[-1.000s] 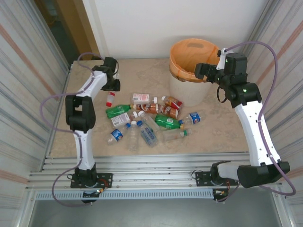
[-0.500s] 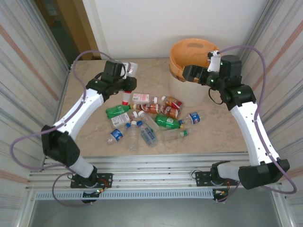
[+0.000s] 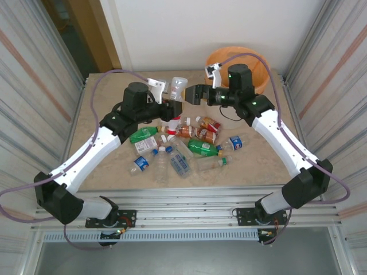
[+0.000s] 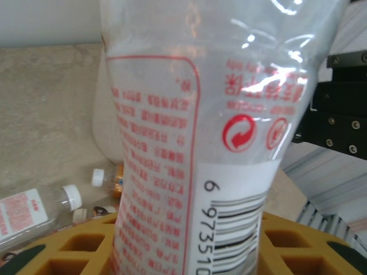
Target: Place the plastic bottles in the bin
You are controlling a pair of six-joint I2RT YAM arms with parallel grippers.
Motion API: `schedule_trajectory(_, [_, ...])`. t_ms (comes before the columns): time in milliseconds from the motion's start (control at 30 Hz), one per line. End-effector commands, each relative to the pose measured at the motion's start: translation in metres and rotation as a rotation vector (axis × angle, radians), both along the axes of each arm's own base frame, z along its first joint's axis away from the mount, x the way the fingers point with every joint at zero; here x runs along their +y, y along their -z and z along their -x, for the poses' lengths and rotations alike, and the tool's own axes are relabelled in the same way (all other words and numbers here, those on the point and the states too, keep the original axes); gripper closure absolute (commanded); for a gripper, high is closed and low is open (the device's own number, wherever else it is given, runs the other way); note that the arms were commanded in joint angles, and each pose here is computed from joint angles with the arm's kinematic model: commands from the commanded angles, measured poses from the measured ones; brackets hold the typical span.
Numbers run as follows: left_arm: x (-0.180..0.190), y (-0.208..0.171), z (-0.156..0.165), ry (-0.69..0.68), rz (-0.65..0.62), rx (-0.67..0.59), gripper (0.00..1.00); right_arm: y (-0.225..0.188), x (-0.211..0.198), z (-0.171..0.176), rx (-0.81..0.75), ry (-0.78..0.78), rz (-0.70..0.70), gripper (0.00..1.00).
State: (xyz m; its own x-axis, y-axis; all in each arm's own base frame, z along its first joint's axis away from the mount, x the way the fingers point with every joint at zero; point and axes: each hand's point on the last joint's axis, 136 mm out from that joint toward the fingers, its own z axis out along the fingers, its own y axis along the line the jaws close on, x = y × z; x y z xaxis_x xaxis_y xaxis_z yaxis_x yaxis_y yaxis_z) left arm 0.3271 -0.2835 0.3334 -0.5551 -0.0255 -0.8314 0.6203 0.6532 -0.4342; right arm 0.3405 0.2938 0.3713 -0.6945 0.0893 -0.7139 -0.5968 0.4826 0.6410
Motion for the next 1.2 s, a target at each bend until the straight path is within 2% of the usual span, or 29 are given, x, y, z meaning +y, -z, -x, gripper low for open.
schedule_trajectory(0, [-0.012, -0.018, 0.014, 0.068, 0.066, -0.030, 0.56, -0.029, 0.016, 0.007, -0.063, -0.063, -0.061, 0.02])
schedule_trajectory(100, [-0.018, -0.019, 0.019, 0.091, 0.073, -0.031, 0.56, -0.028, 0.023, 0.006, -0.061, -0.074, -0.062, 0.01])
schedule_trajectory(300, [-0.023, -0.022, 0.025, 0.116, 0.085, -0.041, 0.56, -0.019, 0.030, -0.001, -0.037, -0.077, -0.054, 0.16])
schedule_trajectory(467, [-0.020, -0.026, 0.027, 0.103, 0.088, -0.053, 0.55, -0.019, 0.030, -0.001, -0.035, -0.072, -0.047, 0.44])
schedule_trajectory(500, [-0.019, -0.027, 0.027, 0.101, 0.089, -0.055, 0.52, -0.019, 0.030, -0.002, -0.037, -0.069, -0.043, 0.49])
schedule_trajectory(600, [-0.016, -0.029, 0.029, 0.091, 0.092, -0.058, 0.28, -0.024, 0.026, -0.003, -0.054, -0.050, -0.030, 0.60])
schedule_trajectory(667, [-0.012, -0.034, 0.032, 0.087, 0.101, -0.065, 0.11, -0.028, 0.022, -0.004, -0.067, -0.033, -0.014, 0.63])
schedule_trajectory(733, [-0.008, -0.042, 0.038, 0.087, 0.116, -0.084, 0.02, -0.035, 0.015, -0.007, -0.087, -0.010, -0.005, 0.63])
schedule_trajectory(933, [0.014, -0.065, 0.058, 0.051, 0.146, -0.153, 0.01, -0.077, -0.020, -0.018, -0.183, 0.090, 0.013, 0.64])
schedule_trajectory(1167, [0.062, -0.052, 0.059, -0.162, 0.094, -0.194, 0.01, -0.156, -0.100, -0.041, -0.364, 0.314, -0.001, 0.66])
